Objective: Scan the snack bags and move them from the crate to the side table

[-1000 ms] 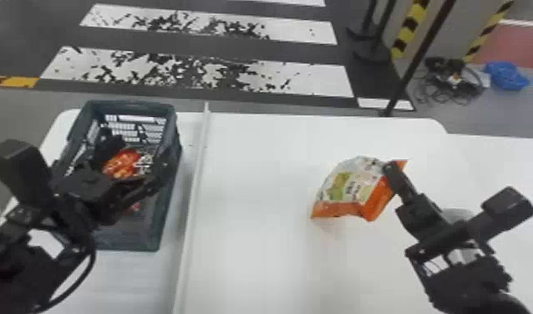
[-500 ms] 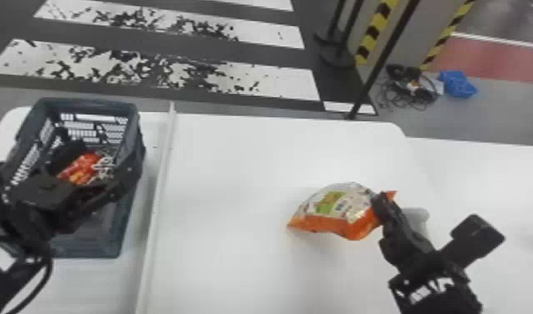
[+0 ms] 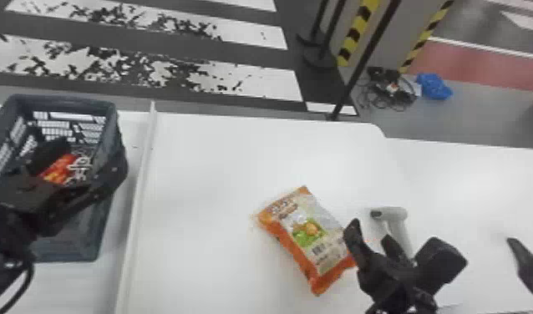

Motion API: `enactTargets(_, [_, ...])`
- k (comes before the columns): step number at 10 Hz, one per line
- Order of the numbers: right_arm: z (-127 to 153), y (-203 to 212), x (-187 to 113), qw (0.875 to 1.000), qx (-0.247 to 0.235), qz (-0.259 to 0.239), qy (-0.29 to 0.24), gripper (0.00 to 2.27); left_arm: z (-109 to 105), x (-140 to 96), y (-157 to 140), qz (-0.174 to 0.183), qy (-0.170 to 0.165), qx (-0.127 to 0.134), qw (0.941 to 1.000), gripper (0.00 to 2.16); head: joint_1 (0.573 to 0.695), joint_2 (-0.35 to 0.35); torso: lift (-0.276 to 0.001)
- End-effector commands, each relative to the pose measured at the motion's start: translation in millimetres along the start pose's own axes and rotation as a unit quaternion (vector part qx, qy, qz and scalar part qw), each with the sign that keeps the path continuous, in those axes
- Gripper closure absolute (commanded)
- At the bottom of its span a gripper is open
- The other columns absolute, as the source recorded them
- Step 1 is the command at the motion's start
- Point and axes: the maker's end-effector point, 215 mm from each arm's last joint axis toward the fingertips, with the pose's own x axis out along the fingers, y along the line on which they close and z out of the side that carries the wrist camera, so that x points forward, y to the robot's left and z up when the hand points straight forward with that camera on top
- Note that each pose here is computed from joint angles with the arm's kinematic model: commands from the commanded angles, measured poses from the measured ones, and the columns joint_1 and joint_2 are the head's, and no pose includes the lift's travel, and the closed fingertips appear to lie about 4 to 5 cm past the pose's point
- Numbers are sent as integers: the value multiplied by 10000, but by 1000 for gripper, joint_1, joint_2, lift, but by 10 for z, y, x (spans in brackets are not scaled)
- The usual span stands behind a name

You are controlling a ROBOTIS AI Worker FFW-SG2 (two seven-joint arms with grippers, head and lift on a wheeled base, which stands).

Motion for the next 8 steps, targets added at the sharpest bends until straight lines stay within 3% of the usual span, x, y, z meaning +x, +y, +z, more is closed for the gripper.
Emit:
enactTargets(1, [87,105,25,9998,-166,73,-110,22,27,-10,-5,25,-95,40,9999,70,695,-264,-87])
enactTargets(3, [402,415,240,9939,-835,473,-534,43,92,-23,-87,5,-166,95,9998,70,695,-245,-87])
enactTargets(4, [455,673,294,9876,-988,1075,-572,53,108,-40,-114,0,-165,138,9998,70,695,-233,-87])
enactTargets(5, [283,896,329,9779,-1290,1624,-265,66,95,-51,-118,11,-132,166,9998,70,695,-206,-87])
enactTargets(6, [-121,954,370,9694,-1550,1842,469,215,-34,-39,-169,79,22,296,9995,70,695,-187,-87])
enactTargets(7, [-267,1014,386,9656,-1529,1987,694,994,-111,-57,-208,96,78,276,9995,70,695,-160,-87])
enactTargets(8, [-463,1074,353,9585,-1521,2172,1053,2047,-160,-77,-238,127,113,259,9995,70,695,-155,-87])
